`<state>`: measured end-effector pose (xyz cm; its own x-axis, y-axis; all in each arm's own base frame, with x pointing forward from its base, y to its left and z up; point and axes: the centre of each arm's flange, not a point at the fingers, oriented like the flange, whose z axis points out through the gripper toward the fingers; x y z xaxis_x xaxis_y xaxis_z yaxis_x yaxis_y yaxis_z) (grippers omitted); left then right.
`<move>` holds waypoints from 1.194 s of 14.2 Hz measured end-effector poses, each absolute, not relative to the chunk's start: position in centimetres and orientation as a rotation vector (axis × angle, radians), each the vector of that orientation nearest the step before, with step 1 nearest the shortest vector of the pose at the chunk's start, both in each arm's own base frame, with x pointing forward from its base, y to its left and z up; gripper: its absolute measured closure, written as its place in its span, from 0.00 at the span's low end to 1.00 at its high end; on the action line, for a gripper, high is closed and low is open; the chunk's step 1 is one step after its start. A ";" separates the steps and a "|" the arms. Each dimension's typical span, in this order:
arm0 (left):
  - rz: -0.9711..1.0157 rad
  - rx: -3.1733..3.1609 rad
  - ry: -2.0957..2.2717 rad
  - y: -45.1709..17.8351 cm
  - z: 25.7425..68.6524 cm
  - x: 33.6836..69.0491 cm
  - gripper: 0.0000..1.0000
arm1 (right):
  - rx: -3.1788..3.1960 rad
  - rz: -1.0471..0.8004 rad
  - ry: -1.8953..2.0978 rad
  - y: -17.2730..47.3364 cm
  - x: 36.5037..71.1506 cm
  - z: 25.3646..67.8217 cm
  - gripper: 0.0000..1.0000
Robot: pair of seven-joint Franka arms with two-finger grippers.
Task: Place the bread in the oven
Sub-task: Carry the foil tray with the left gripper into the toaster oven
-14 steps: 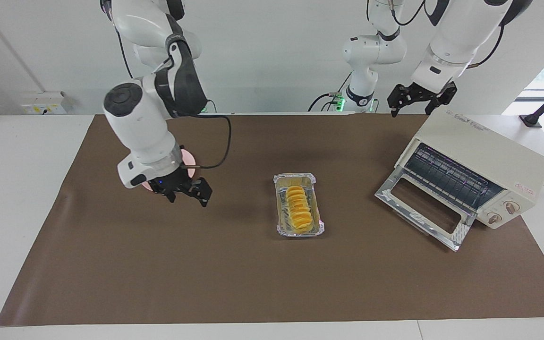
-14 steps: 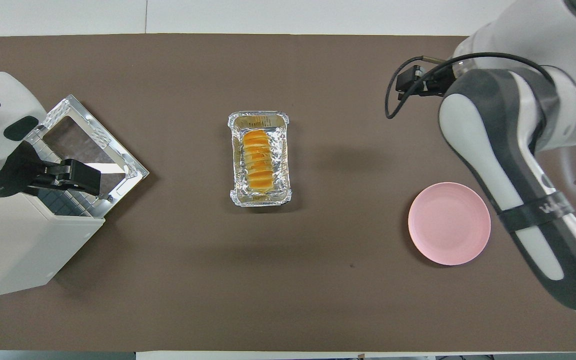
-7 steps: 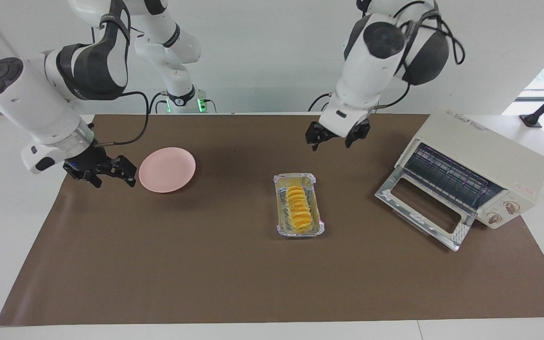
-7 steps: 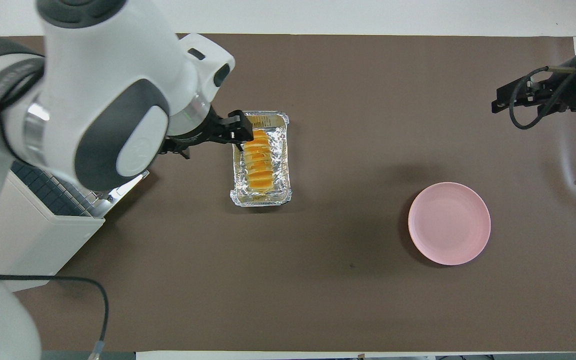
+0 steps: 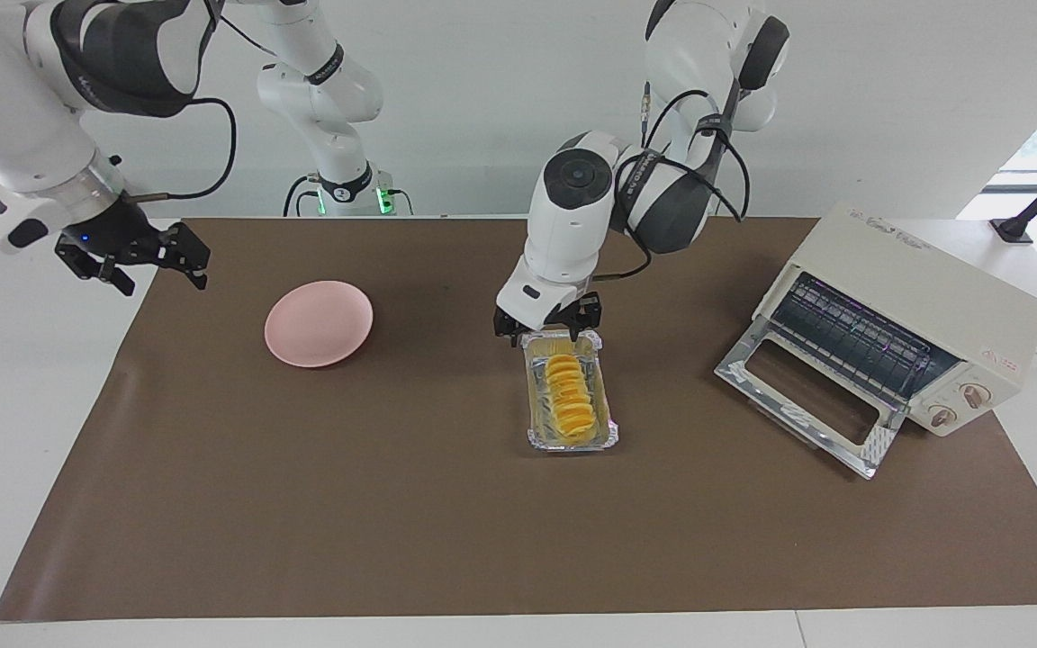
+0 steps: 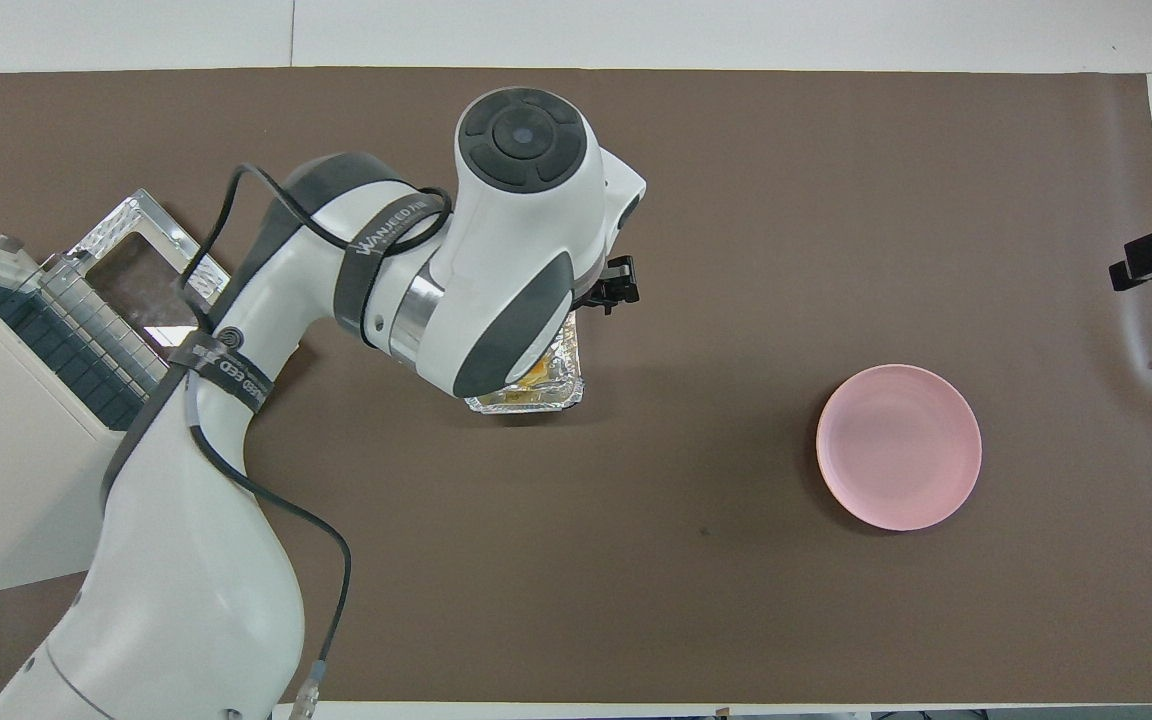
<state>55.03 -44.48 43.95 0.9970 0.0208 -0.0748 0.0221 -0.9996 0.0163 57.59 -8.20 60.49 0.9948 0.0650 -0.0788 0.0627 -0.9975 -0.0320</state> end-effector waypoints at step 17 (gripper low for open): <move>-0.059 3.119 0.125 -45.6 33.7 53.3 0.46 | -3.125 0.143 -0.144 -6.2 51.9 60.7 0.00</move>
<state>53.35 -45.60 33.71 0.9961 0.0797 -0.0383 0.0805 -0.9966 0.0180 51.86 -6.15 60.66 0.9916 0.0924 -0.0907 0.0915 -0.9957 -0.0142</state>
